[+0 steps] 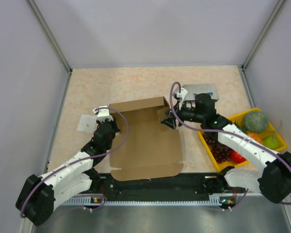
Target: Fold the paper box
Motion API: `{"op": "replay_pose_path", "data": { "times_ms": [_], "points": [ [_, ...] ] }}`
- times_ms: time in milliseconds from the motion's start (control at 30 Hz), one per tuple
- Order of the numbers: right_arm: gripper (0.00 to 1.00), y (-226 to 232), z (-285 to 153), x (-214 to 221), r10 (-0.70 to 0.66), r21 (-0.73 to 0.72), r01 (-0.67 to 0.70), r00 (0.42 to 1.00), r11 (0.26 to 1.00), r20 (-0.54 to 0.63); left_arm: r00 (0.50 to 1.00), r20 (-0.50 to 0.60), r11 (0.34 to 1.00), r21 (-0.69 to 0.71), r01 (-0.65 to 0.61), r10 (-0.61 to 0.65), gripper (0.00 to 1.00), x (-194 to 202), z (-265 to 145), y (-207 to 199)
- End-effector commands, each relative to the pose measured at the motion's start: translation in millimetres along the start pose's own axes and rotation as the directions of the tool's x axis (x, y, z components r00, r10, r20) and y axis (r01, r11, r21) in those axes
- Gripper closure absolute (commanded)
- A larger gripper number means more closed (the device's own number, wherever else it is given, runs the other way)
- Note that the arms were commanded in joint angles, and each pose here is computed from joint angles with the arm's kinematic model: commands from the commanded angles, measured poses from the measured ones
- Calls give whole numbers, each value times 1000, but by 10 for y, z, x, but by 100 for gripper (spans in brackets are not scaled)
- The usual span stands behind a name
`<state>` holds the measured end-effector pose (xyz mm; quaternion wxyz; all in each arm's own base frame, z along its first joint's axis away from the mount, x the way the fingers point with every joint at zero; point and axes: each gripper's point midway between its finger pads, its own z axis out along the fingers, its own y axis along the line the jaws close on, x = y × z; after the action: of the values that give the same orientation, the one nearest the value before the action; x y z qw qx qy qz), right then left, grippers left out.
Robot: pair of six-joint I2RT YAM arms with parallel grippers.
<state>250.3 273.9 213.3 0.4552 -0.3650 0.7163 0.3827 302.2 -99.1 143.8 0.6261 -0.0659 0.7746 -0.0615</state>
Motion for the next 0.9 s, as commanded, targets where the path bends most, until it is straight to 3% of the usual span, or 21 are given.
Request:
{"op": "replay_pose_path", "data": {
  "times_ms": [0, 100, 133, 233, 433, 633, 700, 800, 867],
  "points": [
    [42, -97, 108, -197, -44, 38, 41, 996, 998, 83, 997, 65, 999, 22, 46, -47, 100, -203, -1, -71],
    [46, -336, 85, -179, -69, 167, 58, 996, 984, 62, 998, 57, 999, 22, 38, -39, 100, -176, -1, -70],
    [56, -401, 78, -194, -90, 195, 79, 995, 978, 48, 998, 55, 999, 21, 36, -37, 100, -163, -4, -64],
    [71, -476, 107, -224, -72, 230, 65, 997, 971, 24, 997, 59, 999, 16, 38, -39, 100, -159, -13, -45],
    [74, -314, 354, -226, -14, 202, -10, 993, 979, 121, 996, 57, 997, 24, 70, -71, 100, -172, -15, -73],
    [74, -275, 707, -216, -33, 292, -22, 982, 956, 184, 994, 31, 994, 6, 106, -106, 100, -163, 12, -92],
    [72, -394, 739, -213, -43, 397, -40, 979, 917, 198, 995, 11, 995, -13, 99, -99, 100, -116, 29, -73],
    [71, -570, 735, -185, -16, 472, -76, 982, 878, 187, 995, 2, 994, -45, 101, -101, 100, -110, 45, -34],
    [70, -325, 767, -87, -4, 350, -27, 996, 936, 85, 996, 0, 994, -64, 87, -87, 100, -107, 49, -4]
  ]
}}
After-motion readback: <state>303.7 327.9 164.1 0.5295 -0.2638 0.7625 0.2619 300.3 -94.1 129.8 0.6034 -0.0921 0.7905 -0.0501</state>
